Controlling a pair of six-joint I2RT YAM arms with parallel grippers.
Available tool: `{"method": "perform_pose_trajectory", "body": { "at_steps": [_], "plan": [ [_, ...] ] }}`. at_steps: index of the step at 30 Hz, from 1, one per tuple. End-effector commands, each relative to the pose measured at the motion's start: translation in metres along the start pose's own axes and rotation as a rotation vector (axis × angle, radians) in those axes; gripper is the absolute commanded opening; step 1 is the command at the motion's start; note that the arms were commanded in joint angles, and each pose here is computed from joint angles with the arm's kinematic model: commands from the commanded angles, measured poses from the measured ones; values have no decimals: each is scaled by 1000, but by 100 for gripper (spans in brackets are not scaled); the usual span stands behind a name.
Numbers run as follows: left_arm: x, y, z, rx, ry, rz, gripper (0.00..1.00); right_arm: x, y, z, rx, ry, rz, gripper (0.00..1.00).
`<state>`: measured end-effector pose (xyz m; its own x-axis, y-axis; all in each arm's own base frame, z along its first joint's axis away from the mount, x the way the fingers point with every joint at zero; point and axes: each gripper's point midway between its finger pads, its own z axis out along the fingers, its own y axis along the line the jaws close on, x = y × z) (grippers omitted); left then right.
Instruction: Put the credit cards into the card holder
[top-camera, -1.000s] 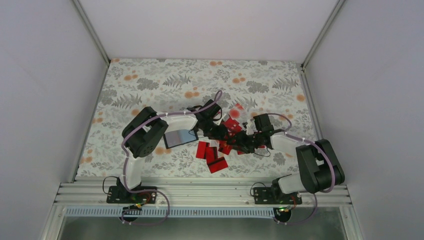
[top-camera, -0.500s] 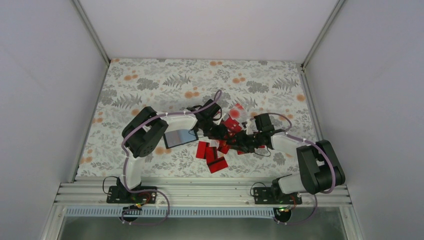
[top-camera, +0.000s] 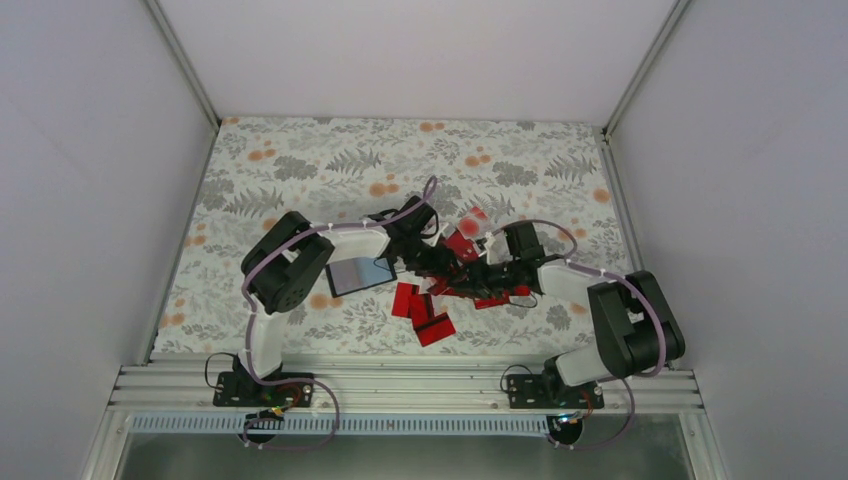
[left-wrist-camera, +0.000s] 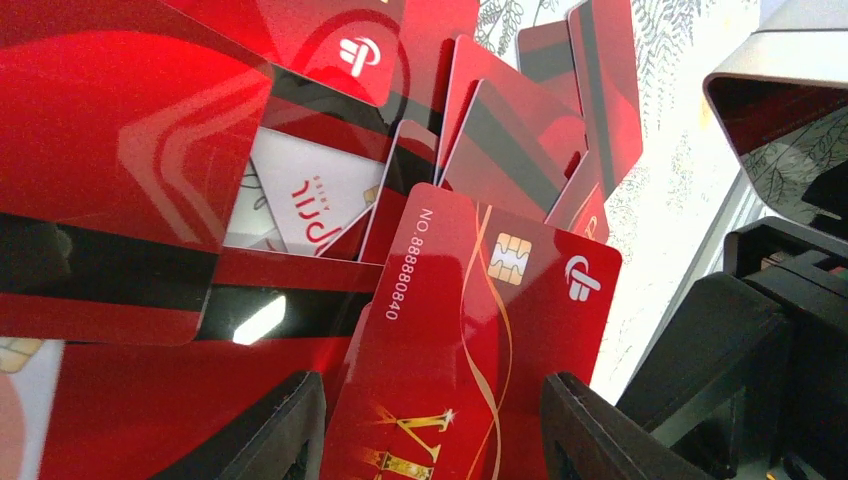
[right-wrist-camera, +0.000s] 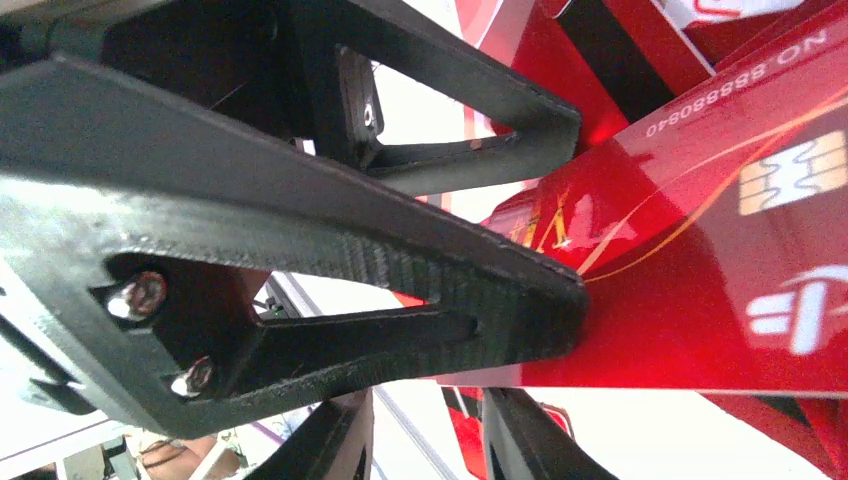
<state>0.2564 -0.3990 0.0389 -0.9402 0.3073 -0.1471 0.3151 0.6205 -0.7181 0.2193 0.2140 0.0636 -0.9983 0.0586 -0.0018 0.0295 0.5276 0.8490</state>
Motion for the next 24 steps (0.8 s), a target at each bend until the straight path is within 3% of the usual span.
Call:
{"method": "perform_pose_trajectory", "body": {
  "at_steps": [1, 24],
  "plan": [
    [28, 2, 3, 18, 88, -31, 55, -42, -4, 1, 86, -120, -84, 27],
    [21, -22, -9, 50, 138, -45, 53, -51, -27, 10, 153, -127, 2, 19]
  ]
}}
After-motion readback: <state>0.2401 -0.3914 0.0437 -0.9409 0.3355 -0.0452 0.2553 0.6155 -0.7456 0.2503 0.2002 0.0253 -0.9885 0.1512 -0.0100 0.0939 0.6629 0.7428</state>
